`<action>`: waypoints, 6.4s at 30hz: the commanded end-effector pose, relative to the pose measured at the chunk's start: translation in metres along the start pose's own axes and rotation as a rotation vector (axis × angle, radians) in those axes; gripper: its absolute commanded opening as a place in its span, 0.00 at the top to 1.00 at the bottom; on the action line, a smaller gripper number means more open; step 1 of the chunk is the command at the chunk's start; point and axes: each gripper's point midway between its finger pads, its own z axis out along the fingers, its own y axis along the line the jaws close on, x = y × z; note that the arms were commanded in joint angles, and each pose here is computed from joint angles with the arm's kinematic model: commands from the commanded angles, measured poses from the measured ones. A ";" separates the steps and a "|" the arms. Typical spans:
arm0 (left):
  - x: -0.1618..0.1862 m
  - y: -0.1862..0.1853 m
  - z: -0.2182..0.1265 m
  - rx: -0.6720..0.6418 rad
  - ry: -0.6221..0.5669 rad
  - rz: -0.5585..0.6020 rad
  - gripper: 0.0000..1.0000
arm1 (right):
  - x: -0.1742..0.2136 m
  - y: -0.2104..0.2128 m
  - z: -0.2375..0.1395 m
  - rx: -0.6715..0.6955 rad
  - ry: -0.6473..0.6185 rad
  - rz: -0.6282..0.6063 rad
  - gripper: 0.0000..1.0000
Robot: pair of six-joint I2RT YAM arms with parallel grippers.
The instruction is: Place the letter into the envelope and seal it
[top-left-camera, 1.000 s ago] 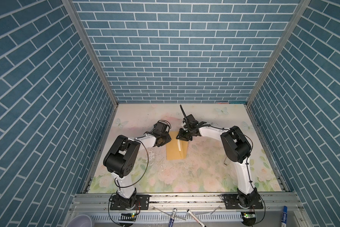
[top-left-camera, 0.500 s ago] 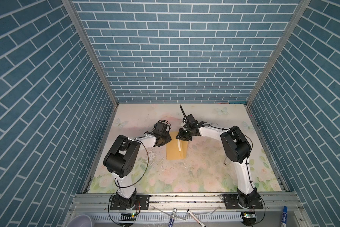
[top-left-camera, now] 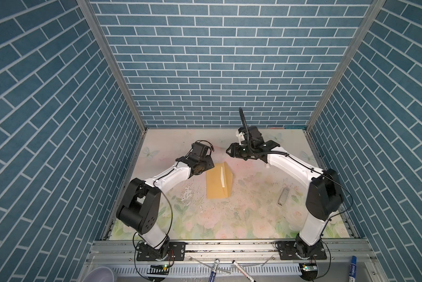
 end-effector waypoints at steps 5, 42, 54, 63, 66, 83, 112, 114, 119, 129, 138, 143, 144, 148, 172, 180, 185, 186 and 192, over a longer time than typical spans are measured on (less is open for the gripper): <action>0.016 -0.056 -0.025 -0.033 0.000 0.263 0.24 | -0.002 -0.088 -0.061 0.305 -0.105 -0.100 0.18; 0.078 -0.073 0.058 -0.355 0.080 0.745 0.97 | 0.024 -0.163 -0.098 0.363 -0.132 0.013 0.06; 0.020 -0.123 -0.012 -0.214 -0.254 1.403 1.00 | 0.024 -0.173 -0.121 0.427 -0.160 -0.021 0.06; 0.052 -0.128 -0.027 -0.081 -0.385 1.849 1.00 | 0.024 -0.182 -0.128 0.451 -0.159 -0.007 0.06; 0.069 -0.122 -0.021 -0.049 -0.390 1.921 1.00 | 0.025 -0.183 -0.127 0.451 -0.154 -0.004 0.06; 0.142 -0.104 0.008 0.106 -0.352 1.958 1.00 | 0.033 -0.187 -0.114 0.430 -0.104 0.015 0.05; 0.110 -0.137 -0.056 0.336 -0.437 1.354 0.35 | 0.027 -0.179 -0.109 0.340 -0.113 0.031 0.01; 0.102 -0.138 -0.057 0.359 -0.425 1.260 0.31 | 0.025 -0.173 -0.107 0.306 -0.111 0.025 0.01; 0.092 -0.135 -0.046 0.363 -0.379 1.101 0.24 | 0.022 -0.157 -0.101 0.213 -0.096 0.015 0.05; 0.109 -0.126 -0.010 0.408 -0.246 0.951 0.45 | 0.036 -0.129 -0.047 0.073 0.021 0.069 0.52; 0.129 -0.127 0.009 0.463 -0.159 0.946 0.80 | 0.067 -0.125 0.003 0.092 0.167 0.059 0.82; 0.140 -0.120 0.022 0.456 -0.114 0.957 0.88 | 0.078 -0.133 0.022 0.102 0.212 0.100 0.95; 0.142 -0.119 0.024 0.455 -0.106 0.962 0.90 | 0.080 -0.134 0.025 0.101 0.218 0.108 0.97; 0.149 -0.117 0.031 0.457 -0.066 0.973 0.93 | 0.085 -0.139 0.035 0.106 0.240 0.130 1.00; 0.196 -0.084 0.055 0.443 0.148 1.032 1.00 | 0.112 -0.155 0.053 0.142 0.320 0.182 1.00; 0.201 -0.070 0.060 0.390 0.189 1.067 1.00 | 0.115 -0.157 0.054 0.146 0.334 0.189 1.00; 0.203 -0.065 0.061 0.377 0.200 1.071 1.00 | 0.116 -0.157 0.054 0.146 0.336 0.189 1.00; 0.203 -0.064 0.062 0.370 0.202 1.074 1.00 | 0.116 -0.157 0.054 0.148 0.339 0.191 1.00; 0.206 -0.059 0.063 0.347 0.211 1.089 1.00 | 0.117 -0.158 0.055 0.148 0.342 0.191 1.00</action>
